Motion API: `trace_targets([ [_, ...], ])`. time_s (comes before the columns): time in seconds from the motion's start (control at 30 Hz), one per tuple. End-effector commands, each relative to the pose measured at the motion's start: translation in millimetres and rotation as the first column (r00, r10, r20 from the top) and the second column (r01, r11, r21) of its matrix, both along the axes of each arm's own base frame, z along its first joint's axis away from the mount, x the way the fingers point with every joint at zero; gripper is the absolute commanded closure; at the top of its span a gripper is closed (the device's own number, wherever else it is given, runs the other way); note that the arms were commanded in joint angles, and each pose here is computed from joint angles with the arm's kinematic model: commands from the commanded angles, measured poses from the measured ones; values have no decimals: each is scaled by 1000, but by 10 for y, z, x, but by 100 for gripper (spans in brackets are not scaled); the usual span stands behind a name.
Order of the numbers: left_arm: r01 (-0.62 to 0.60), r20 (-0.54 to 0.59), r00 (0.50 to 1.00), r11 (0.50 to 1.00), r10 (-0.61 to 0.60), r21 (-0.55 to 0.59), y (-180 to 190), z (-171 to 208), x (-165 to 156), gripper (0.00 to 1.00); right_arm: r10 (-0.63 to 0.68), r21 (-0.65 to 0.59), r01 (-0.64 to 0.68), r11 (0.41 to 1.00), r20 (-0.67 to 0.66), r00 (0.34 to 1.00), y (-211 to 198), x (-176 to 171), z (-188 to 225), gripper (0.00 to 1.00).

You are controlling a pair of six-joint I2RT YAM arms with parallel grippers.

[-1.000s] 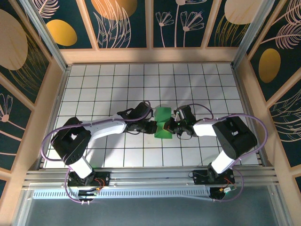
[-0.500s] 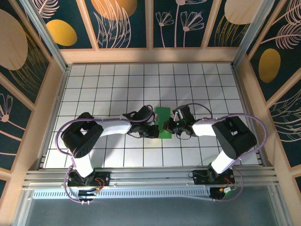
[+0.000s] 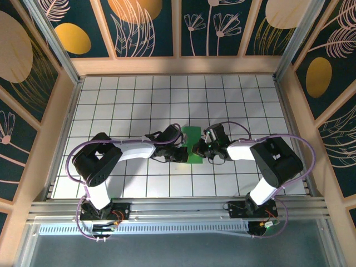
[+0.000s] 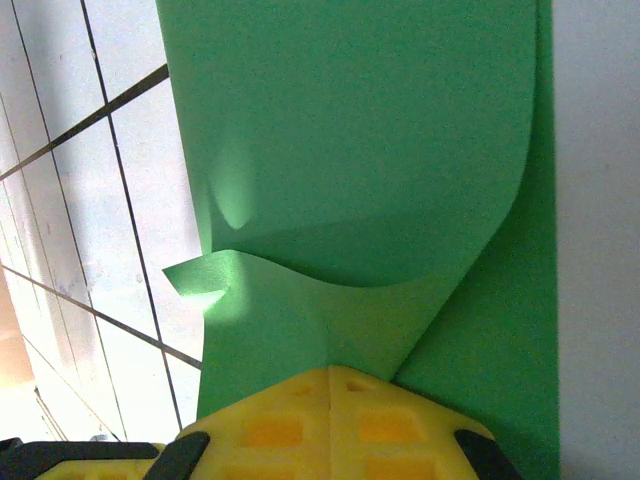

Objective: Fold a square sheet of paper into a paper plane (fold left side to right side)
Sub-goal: Fold the triangle a second time at the center of the table.

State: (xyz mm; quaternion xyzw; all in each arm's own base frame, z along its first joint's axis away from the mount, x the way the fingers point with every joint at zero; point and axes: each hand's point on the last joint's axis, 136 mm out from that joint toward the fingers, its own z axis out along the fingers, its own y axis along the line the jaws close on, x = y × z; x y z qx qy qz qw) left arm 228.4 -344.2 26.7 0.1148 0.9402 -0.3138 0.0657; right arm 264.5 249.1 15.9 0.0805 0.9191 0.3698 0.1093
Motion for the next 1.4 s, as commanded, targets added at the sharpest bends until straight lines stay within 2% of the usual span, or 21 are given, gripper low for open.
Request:
trace_targets([
  [0.0, -34, 5, 999, 999, 34, 4, -21, -9, 78, 100, 1, -111, -11, 994, -90, 996, -152, -203, -305, 100],
  [1.0, -53, -37, 998, 997, 55, 59, 110, -213, -14, 100, 0, -129, -13, 992, -98, 995, -185, -229, -332, 100],
  [1.37, -36, -86, 996, 999, 38, 21, 95, -259, -134, 100, 4, -132, -17, 991, -96, 995, -176, -212, -329, 100],
])
